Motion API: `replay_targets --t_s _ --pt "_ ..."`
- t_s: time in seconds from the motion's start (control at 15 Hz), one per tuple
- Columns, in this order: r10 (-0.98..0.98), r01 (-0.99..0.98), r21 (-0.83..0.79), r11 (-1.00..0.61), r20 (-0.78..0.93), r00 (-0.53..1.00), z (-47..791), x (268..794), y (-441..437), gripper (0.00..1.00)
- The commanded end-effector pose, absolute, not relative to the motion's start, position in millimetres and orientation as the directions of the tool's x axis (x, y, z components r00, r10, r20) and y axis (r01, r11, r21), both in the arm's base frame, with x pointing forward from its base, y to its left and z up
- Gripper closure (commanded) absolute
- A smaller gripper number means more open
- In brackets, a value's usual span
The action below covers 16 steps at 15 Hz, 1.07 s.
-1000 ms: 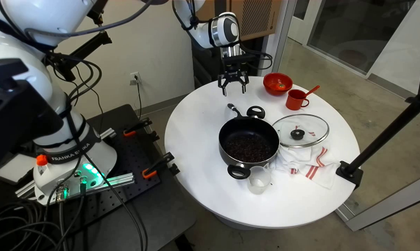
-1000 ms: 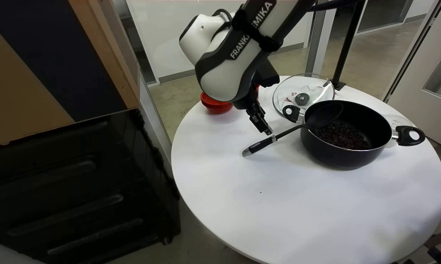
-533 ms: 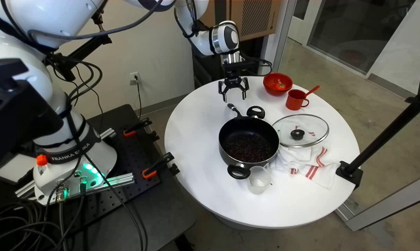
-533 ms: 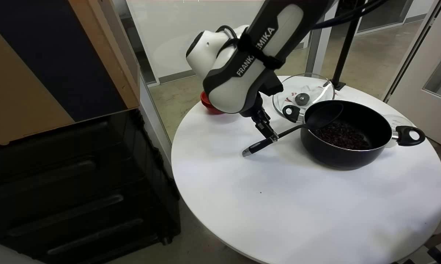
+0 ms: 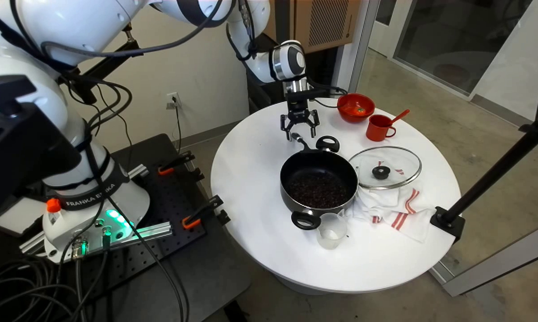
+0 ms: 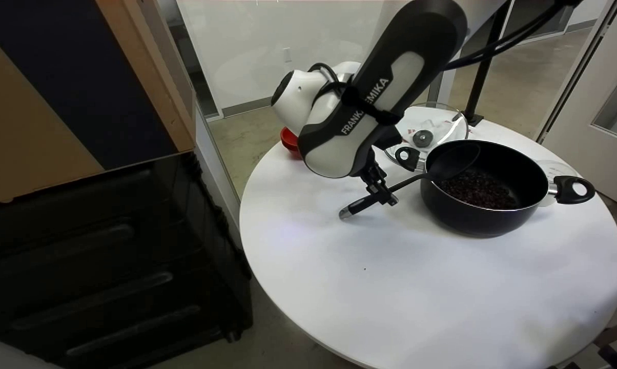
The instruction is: Put the spoon on the table then cover the pot with the lid
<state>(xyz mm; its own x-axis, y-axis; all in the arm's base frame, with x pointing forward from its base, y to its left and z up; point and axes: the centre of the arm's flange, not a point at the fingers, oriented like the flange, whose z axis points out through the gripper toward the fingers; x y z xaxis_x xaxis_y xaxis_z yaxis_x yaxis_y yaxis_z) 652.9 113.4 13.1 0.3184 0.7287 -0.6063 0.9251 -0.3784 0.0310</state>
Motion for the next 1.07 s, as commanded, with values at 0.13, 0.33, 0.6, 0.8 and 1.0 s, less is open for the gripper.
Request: replay_targets --t_s 0.13,0.33,0.6,0.8,1.0 --pt "0.713 0.930 0.065 -0.362 -0.623 0.321 5.6 659.0 117.3 0.47" --pt "0.715 0.933 0.066 -0.354 -0.624 0.315 7.1 658.4 116.6 0.69" --pt "0.716 0.935 0.069 -0.349 -0.623 0.314 11.8 659.0 117.5 0.96" --pt "0.722 0.933 0.064 -0.355 -0.616 0.317 21.2 661.6 121.7 0.93" --pt "0.739 0.932 0.089 -0.352 -0.584 0.335 48.5 675.7 135.7 0.93"
